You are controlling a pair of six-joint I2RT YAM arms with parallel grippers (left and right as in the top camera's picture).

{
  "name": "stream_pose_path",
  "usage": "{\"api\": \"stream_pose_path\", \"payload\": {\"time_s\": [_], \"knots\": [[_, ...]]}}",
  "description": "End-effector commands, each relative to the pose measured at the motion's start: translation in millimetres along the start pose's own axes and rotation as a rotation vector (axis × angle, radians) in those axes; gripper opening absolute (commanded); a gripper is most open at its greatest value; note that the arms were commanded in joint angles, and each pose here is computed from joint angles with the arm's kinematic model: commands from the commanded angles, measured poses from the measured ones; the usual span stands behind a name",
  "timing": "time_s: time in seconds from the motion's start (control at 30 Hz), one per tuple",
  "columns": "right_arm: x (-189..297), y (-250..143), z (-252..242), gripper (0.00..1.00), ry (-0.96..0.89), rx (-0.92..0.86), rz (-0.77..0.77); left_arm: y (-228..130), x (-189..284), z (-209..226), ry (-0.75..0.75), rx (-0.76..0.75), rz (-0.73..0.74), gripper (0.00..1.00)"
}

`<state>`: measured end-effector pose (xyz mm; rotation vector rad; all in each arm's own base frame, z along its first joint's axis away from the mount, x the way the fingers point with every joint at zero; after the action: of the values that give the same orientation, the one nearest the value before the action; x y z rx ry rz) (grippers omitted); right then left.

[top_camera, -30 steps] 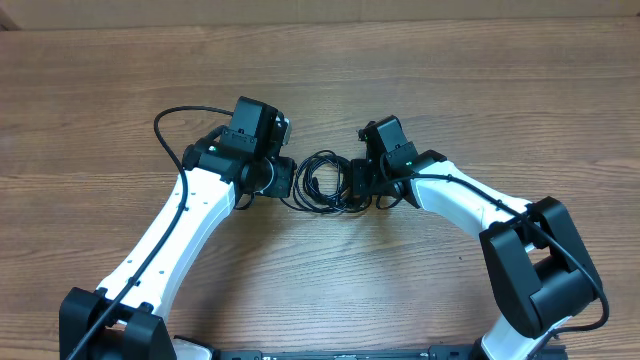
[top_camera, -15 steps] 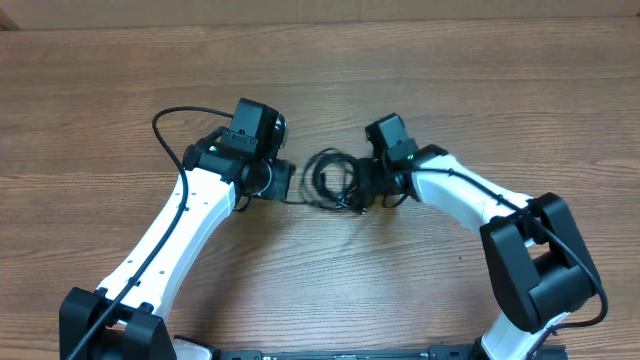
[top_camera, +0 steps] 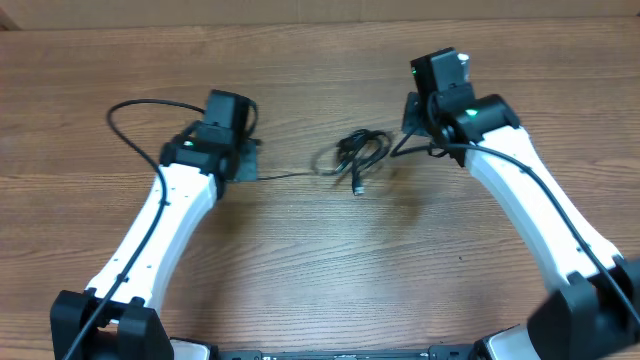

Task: Untangle cables

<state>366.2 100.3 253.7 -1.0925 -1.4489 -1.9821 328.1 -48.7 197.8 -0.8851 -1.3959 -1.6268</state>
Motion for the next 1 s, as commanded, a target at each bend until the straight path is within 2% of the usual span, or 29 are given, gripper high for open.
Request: {"api": "stream_pose_path", "payload": {"time_s": [0.0, 0.13, 0.23, 0.27, 0.3, 0.33, 0.37, 0.4, 0.43, 0.73, 0.97], "knots": [[30, 20, -16, 0.04, -0.084, -0.036, -0.146, 6, 1, 28, 0.085, 0.138, -0.026, 0.04], [50, 27, -28, 0.04, -0.131, -0.058, -0.219, 10, 6, 47, 0.076, 0.235, -0.045, 0.04], [59, 26, -25, 0.04, -0.060, -0.060, -0.197, 15, 13, 43, 0.001, 0.237, -0.070, 0.04], [59, 23, -20, 0.08, -0.004, -0.048, -0.160, 16, 15, 37, -0.065, 0.215, -0.076, 0.04], [59, 20, -15, 0.16, 0.047, -0.035, -0.125, 18, 18, 30, -0.134, 0.184, -0.082, 0.08], [58, 16, -10, 0.33, 0.099, -0.010, -0.086, 19, 19, 21, -0.214, 0.150, -0.085, 0.26], [57, 12, -5, 0.46, 0.148, 0.009, -0.045, 19, 21, 12, -0.283, 0.130, -0.083, 0.65], [57, 9, -2, 0.52, 0.180, 0.017, -0.019, 19, 22, 7, -0.326, 0.123, -0.077, 0.87], [56, 8, 0, 0.55, 0.200, 0.019, -0.003, 17, 23, 2, -0.355, 0.114, -0.067, 0.94], [56, 6, 0, 0.64, 0.204, 0.020, 0.007, 8, 25, -38, -0.445, 0.006, -0.020, 0.92], [56, 3, -2, 0.66, 0.190, 0.026, 0.027, 6, 14, -76, -0.484, -0.084, -0.004, 0.79]]}}
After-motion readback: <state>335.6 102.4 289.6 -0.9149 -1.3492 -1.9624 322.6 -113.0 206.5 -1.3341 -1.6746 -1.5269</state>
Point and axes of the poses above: each gripper's point midway between its finger pads, its own x axis back along the fingers, its own z axis along the line the jaws close on, y = z × x, the point moved 8 cm from there along x, back along the fingers, and after that the axes turned 10 degrees about -x, right-handed, at the moved point
